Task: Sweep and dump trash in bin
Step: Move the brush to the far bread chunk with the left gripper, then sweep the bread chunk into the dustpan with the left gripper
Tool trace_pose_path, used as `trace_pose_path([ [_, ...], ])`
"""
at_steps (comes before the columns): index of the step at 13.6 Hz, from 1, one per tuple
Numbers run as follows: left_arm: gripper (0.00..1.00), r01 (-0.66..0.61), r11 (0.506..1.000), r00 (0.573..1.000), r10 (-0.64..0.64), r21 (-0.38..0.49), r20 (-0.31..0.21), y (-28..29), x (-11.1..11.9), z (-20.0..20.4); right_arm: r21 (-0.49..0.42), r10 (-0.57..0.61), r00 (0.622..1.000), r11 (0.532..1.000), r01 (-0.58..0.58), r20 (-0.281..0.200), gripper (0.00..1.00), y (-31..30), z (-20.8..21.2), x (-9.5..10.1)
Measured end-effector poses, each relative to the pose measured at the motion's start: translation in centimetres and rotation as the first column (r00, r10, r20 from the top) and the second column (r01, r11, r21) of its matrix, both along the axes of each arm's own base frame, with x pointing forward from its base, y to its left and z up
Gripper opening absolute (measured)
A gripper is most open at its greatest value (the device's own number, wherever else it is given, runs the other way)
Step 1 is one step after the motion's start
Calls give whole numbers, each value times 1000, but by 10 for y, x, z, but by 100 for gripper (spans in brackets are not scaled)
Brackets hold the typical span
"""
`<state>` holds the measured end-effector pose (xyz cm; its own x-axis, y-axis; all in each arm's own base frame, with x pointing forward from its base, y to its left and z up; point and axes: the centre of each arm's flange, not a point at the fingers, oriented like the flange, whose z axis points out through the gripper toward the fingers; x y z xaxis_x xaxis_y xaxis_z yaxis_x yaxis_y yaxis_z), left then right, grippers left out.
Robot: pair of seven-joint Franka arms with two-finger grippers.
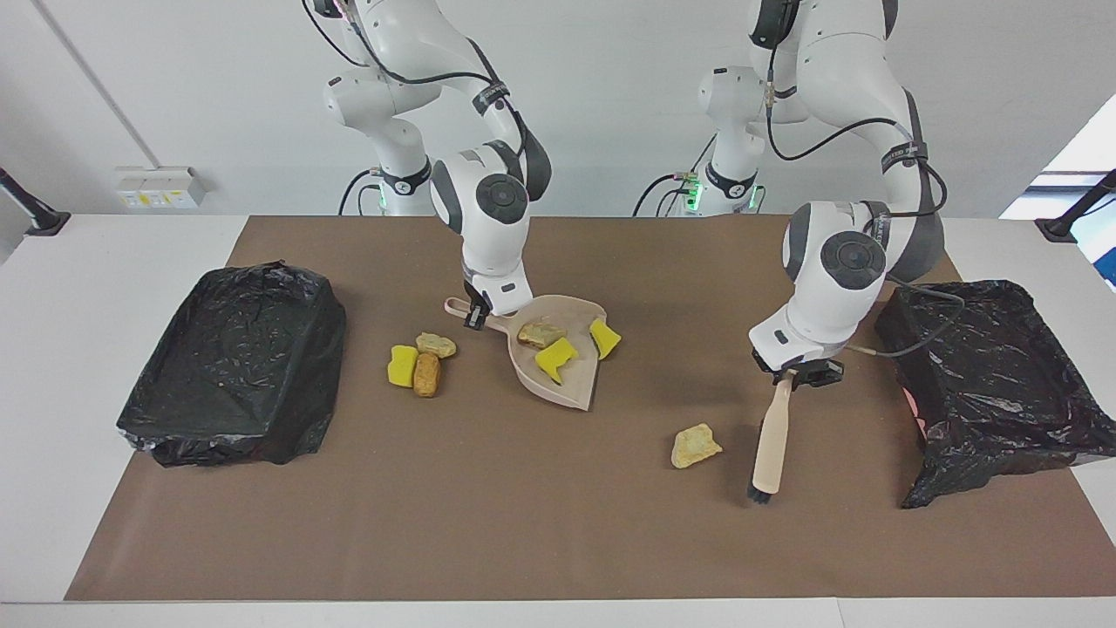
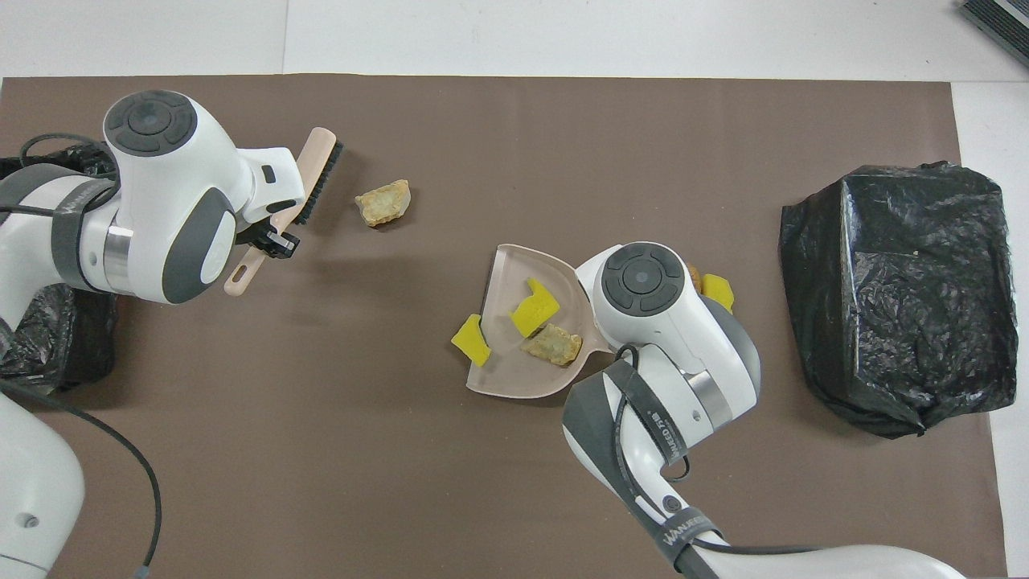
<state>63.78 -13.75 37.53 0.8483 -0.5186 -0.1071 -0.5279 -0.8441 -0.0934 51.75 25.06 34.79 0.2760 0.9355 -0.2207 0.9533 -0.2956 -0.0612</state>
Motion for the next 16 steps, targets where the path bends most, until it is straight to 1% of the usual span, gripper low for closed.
trace_pose_path([
  [2, 26, 70, 998, 998, -70, -9, -10, -16, -5, -2, 0, -2, 1000, 1000, 2, 0, 32, 0, 0, 0],
  [4, 26, 144, 989, 989, -145, -10, -39, -34, -19, -10, 0, -5, 1000, 1000, 5, 0, 32, 0, 0, 0],
  [6, 26, 207, 978, 976, -207, -7, -73, -55, -40, -19, 0, -6, 1000, 1000, 6, 1, 32, 0, 0, 0],
  [9, 26, 269, 963, 958, -269, -9, -100, -89, -76, -21, 0, -6, 1000, 1000, 6, 1, 32, 0, 0, 0],
  [11, 26, 275, 960, 952, -279, -45, -129, -112, -109, -23, 0, -6, 1000, 1000, 6, 0, 32, 0, 0, 0],
  [13, 26, 260, 964, 953, -266, -57, -149, -133, -139, -24, 0, -7, 1000, 1000, 7, 0, 32, 0, 0, 0],
  [14, 26, 237, 969, 956, -244, -66, -161, -145, -153, -23, 0, -7, 1000, 1000, 7, 0, 32, 0, 0, 0],
  [16, 26, 146, 985, 969, -162, -95, -186, -173, -177, -18, -2, -9, 1000, 1000, 9, -2, 32, -1, -1, 0],
])
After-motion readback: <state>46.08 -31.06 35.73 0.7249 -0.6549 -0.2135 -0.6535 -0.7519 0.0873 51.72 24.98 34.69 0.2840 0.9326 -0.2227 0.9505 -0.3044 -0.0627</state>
